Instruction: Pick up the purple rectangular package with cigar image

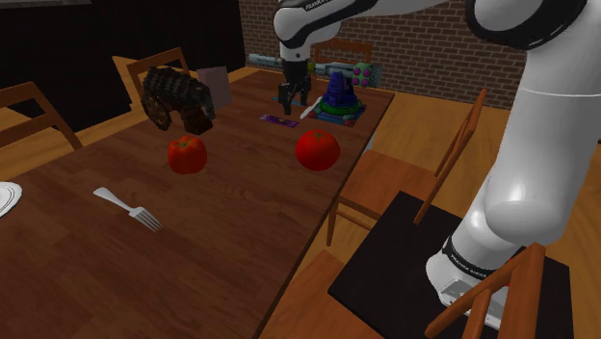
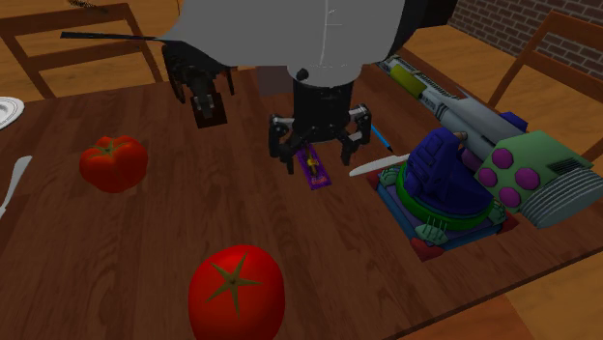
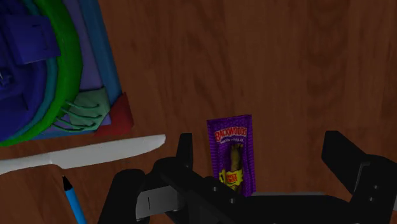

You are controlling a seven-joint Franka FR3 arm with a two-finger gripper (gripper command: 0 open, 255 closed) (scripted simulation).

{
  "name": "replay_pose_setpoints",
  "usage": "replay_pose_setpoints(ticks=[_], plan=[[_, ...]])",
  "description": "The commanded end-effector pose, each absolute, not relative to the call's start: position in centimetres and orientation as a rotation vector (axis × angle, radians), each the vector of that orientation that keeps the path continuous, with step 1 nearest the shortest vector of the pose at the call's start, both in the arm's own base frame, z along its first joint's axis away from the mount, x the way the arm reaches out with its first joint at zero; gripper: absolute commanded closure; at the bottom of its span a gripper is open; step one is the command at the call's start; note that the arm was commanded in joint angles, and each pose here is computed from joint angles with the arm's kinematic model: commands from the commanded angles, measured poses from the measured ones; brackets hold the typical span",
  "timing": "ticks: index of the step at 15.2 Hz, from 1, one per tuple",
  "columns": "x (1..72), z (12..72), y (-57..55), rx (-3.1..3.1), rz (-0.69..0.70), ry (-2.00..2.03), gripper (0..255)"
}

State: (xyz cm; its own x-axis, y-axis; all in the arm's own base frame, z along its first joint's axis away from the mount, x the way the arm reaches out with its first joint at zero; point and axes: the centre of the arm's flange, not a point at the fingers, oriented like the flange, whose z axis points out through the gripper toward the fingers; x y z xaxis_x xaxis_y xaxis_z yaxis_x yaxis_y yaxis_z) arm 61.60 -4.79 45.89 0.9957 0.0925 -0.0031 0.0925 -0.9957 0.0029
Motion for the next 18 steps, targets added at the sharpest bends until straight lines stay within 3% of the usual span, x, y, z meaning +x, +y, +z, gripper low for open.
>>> replay_pose_setpoints(ticks=[1,5,14,15,18], plan=[[64.2,44.9,-4.7,3.13,0.004,0.174,0],[68.6,43.4,-4.6,3.121,0.017,0.224,0],[68.6,39.4,-4.6,3.121,0.017,0.224,0],[68.6,39.4,-4.6,3.121,0.018,0.224,255],[68.6,39.4,-4.6,3.121,0.018,0.224,255]])
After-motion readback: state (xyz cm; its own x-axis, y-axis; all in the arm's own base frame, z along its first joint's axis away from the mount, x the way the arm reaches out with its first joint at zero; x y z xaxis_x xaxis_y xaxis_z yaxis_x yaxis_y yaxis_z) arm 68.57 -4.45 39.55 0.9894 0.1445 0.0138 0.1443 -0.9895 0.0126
